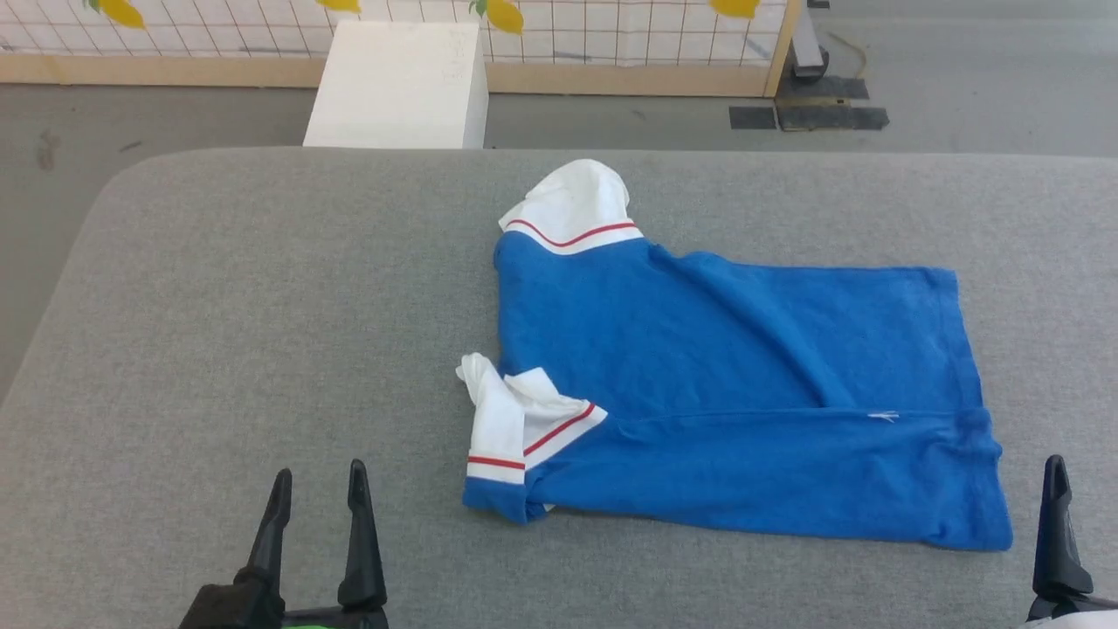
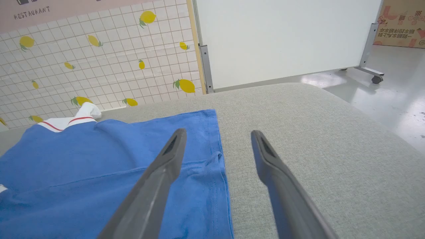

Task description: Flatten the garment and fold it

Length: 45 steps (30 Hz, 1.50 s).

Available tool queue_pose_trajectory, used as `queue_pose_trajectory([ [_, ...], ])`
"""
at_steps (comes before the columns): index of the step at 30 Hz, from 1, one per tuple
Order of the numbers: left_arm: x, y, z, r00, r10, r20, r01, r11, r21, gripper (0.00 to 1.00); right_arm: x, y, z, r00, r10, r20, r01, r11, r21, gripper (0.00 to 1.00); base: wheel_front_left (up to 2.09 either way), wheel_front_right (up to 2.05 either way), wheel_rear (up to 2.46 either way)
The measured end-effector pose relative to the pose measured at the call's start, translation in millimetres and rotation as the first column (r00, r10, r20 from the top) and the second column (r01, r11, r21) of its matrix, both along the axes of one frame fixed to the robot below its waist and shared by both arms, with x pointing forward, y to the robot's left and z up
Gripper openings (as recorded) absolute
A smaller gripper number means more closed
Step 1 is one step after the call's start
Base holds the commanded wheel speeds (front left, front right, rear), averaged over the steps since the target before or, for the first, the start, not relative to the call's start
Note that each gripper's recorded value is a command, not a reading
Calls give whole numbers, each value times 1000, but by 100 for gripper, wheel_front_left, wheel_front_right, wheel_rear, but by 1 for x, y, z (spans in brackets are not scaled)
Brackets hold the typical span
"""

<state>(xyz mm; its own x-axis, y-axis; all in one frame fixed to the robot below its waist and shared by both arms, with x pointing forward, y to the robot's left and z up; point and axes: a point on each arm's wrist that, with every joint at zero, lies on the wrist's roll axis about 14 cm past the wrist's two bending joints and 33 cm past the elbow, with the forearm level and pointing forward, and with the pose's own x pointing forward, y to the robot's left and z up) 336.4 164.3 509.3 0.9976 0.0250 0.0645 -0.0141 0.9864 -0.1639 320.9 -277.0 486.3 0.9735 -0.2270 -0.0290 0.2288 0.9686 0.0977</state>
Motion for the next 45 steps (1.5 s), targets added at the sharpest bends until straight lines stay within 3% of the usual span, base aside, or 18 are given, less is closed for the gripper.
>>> queue_pose_trajectory([
  [6, 5, -16, -14, 993, -102, -53, 101, 995, -22, 100, 3, 3, 1, 1000, 11, 4, -11, 1000, 8, 100, 0, 0, 0],
  [12, 34, -43, -18, 946, -266, -186, 262, 964, -44, 100, 9, 10, -6, 999, 33, -24, -32, 999, 18, 100, 0, 0, 0],
  [16, 41, -61, -37, 874, -356, -332, 337, 934, -116, 100, 13, 14, -12, 998, 42, -44, -41, 999, 30, 100, 0, 0, 0],
  [21, 50, -75, -48, 812, -415, -409, 391, 909, -146, 100, 18, 12, -18, 998, 33, -62, -31, 999, 29, 100, 0, 0, 0],
  [24, 45, -83, -70, 742, -444, -503, 413, 893, -179, 100, 19, 9, -24, 996, 24, -83, -21, 999, 30, 100, 0, 0, 0],
  [34, 19, -90, -124, 510, -459, -727, 302, 888, -348, 100, 22, 6, -40, 991, 13, -131, -8, 999, 38, 100, 0, 0, 0],
  [37, 18, -92, -127, 489, -465, -738, 286, 885, -367, 100, 25, 7, -40, 992, 15, -129, -10, 999, 40, 100, 0, 0, 0],
  [38, 18, -92, -128, 488, -465, -739, 284, 885, -369, 33, 26, 8, -41, 992, 17, -129, -12, 999, 41, 100, 0, 0, 0],
  [39, 18, -92, -129, 489, -464, -738, 281, 885, -370, 0, 27, 8, -41, 991, 19, -130, -14, 999, 42, 100, 0, 0, 0],
  [45, 23, -93, -129, 546, -452, -705, 255, 892, -374, 0, 32, 15, -37, 991, 42, -125, -38, 999, 33, 100, 0, 0, 0],
])
